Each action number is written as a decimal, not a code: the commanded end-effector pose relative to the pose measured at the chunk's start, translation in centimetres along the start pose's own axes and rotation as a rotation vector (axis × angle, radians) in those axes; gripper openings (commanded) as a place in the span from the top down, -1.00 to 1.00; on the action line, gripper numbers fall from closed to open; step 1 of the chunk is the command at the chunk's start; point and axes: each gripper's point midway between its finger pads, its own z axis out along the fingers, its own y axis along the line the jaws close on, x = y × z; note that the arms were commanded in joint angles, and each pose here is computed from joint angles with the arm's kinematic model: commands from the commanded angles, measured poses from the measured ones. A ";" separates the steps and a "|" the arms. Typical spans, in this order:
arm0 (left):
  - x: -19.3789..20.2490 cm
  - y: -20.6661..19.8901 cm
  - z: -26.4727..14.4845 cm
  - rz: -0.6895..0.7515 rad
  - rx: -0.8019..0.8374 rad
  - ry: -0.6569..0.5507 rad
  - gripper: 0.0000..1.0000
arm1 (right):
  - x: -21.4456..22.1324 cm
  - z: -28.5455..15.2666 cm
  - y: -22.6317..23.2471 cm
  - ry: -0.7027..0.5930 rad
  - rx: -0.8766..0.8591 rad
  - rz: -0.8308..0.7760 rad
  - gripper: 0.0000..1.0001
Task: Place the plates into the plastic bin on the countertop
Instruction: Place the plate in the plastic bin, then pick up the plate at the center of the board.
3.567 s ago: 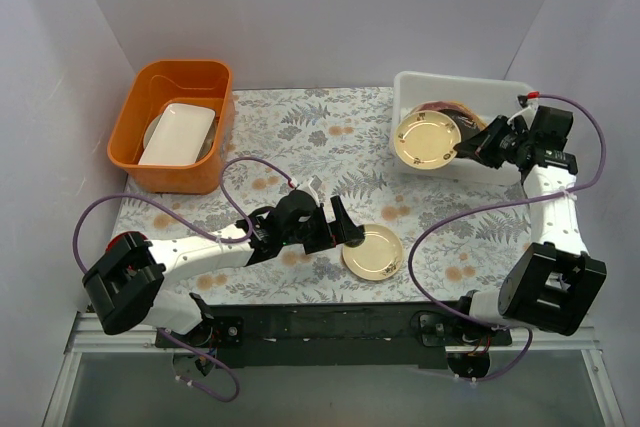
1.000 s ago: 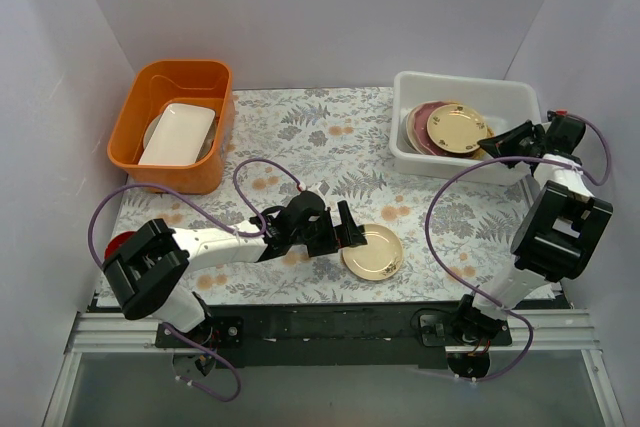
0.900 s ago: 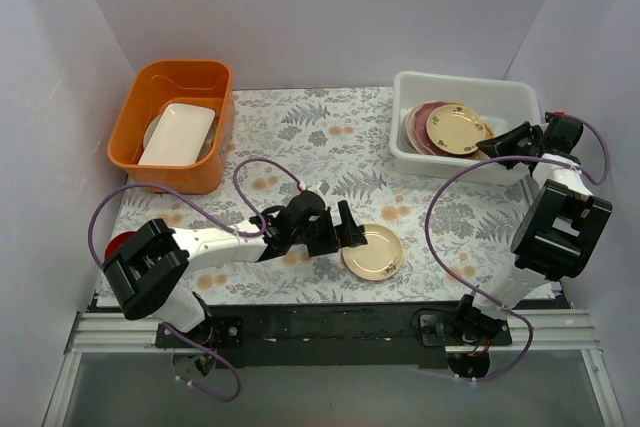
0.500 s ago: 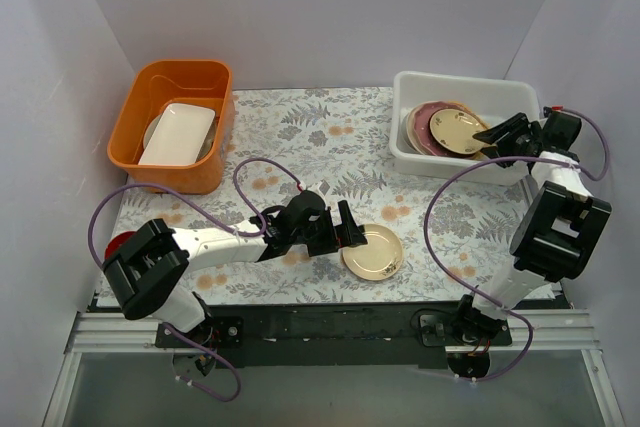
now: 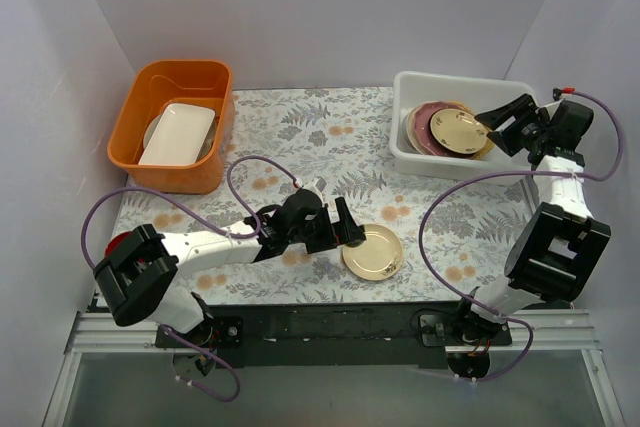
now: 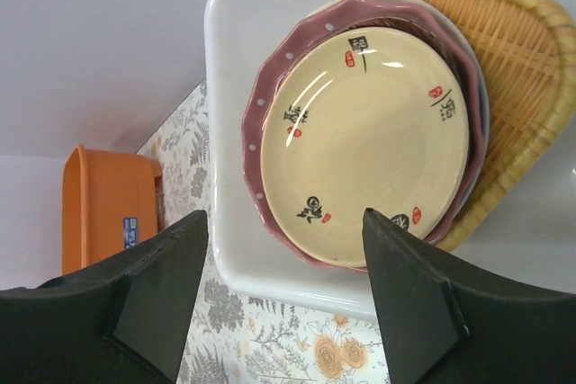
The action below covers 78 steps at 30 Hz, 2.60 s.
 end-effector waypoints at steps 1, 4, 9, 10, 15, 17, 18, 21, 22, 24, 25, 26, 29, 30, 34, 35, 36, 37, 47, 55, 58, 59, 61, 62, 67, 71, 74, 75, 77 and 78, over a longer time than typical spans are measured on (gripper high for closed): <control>-0.8 -0.2 -0.7 0.002 0.001 -0.037 -0.96 | -0.4 -0.3 4.2 0.025 -0.101 -0.094 -0.54; -0.7 -0.2 -0.5 0.002 0.000 -0.029 -0.96 | 1.3 -0.2 5.7 0.082 -0.099 -0.152 -0.54; -0.7 -0.7 -0.7 0.016 0.017 -0.026 -0.96 | 5.8 -0.6 7.3 0.198 -0.095 -0.229 -0.54; -0.8 -0.7 -0.8 0.018 0.020 -0.030 -0.97 | 6.4 -0.9 7.5 0.211 -0.097 -0.253 -0.54; -0.8 -0.8 -1.1 0.021 0.024 -0.036 -0.96 | 11.0 -2.6 6.2 0.305 -0.060 -0.269 -0.54; -0.8 -0.5 -1.0 0.022 0.016 -0.033 -0.96 | 12.4 -3.5 6.6 0.315 -0.079 -0.276 -0.54; -0.8 -0.6 -1.0 0.022 0.018 -0.033 -0.96 | 13.0 -3.9 6.4 0.326 -0.075 -0.273 -0.54; -0.7 -0.8 -0.9 0.025 0.019 -0.028 -0.96 | 15.1 -4.8 6.1 0.359 -0.072 -0.278 -0.54; -0.8 -0.7 -0.8 0.024 0.019 -0.028 -0.97 | 15.8 -5.2 6.0 0.372 -0.080 -0.278 -0.54; -0.8 -0.8 -0.8 0.022 0.022 -0.026 -0.96 | 17.2 -5.7 5.8 0.410 -0.069 -0.270 -0.54; -0.7 -0.8 -0.8 0.022 0.021 -0.025 -0.96 | 17.6 -6.1 5.8 0.414 -0.071 -0.278 -0.54; -0.7 -0.8 -0.8 0.021 0.021 -0.024 -0.96 | 18.8 -6.3 5.3 0.441 -0.062 -0.275 -0.54; -0.6 -0.7 -0.8 0.019 0.023 -0.021 -0.96 | 20.9 -7.2 4.0 0.471 -0.036 -0.277 -0.53; -0.6 -0.7 -0.8 0.018 0.022 -0.021 -0.96 | 21.4 -7.4 3.5 0.477 -0.026 -0.276 -0.52; -0.4 -0.6 -0.9 0.010 0.024 -0.016 -0.96 | 23.7 -8.2 1.5 0.507 0.012 -0.261 -0.45; -0.4 -0.5 -0.9 0.008 0.024 -0.016 -0.96 | 24.6 -8.4 1.0 0.523 0.016 -0.253 -0.43; -0.2 -0.2 -0.9 0.003 0.020 -0.014 -0.96 | 25.4 -8.7 -0.1 0.536 0.042 -0.242 -0.42; -0.2 -0.3 -0.9 0.002 0.023 -0.014 -0.96 | 26.5 -8.9 -0.1 0.556 0.030 -0.253 -0.41; 0.4 0.4 -0.2 -0.010 0.007 0.016 -0.96 | 32.4 -10.5 -3.9 0.670 0.089 -0.220 -0.35; 1.2 1.2 -0.3 -0.032 0.001 0.029 -0.96 | 33.5 -10.3 -5.2 0.686 0.109 -0.212 -0.33; 1.2 1.2 -0.5 -0.033 0.004 0.024 -0.96 | 33.7 -10.3 -5.5 0.683 0.116 -0.217 -0.30; 1.1 1.2 -0.6 -0.033 0.002 0.021 -0.96 | 33.8 -10.3 -5.7 0.680 0.120 -0.222 -0.29; 0.8 1.0 -0.6 -0.026 0.002 0.013 -0.96 | 34.0 -10.2 -5.8 0.685 0.123 -0.222 -0.21; 0.6 0.7 -0.6 -0.023 0.001 0.010 -0.97 | 34.1 -10.2 -6.0 0.687 0.127 -0.224 -0.16; 0.6 0.8 -0.4 -0.024 -0.003 0.012 -0.96 | 35.4 -10.6 -7.1 0.715 0.150 -0.217 0.09; 0.5 0.7 -0.4 -0.022 -0.003 0.012 -0.96 | 36.0 -10.8 -7.8 0.717 0.181 -0.223 0.10; 0.4 0.5 -0.4 -0.022 0.001 0.008 -0.96 | 36.2 -10.8 -8.1 0.717 0.190 -0.222 0.14; 0.5 0.5 -0.4 -0.022 0.001 0.010 -0.96 | 36.3 -10.8 -8.3 0.718 0.195 -0.222 0.16; 0.5 0.6 -0.3 -0.024 -0.001 0.012 -0.96 | 36.5 -10.8 -8.6 0.723 0.209 -0.222 0.15; 0.5 0.5 -0.4 -0.023 0.002 0.011 -0.96 | 36.5 -10.9 -8.7 0.726 0.211 -0.222 0.17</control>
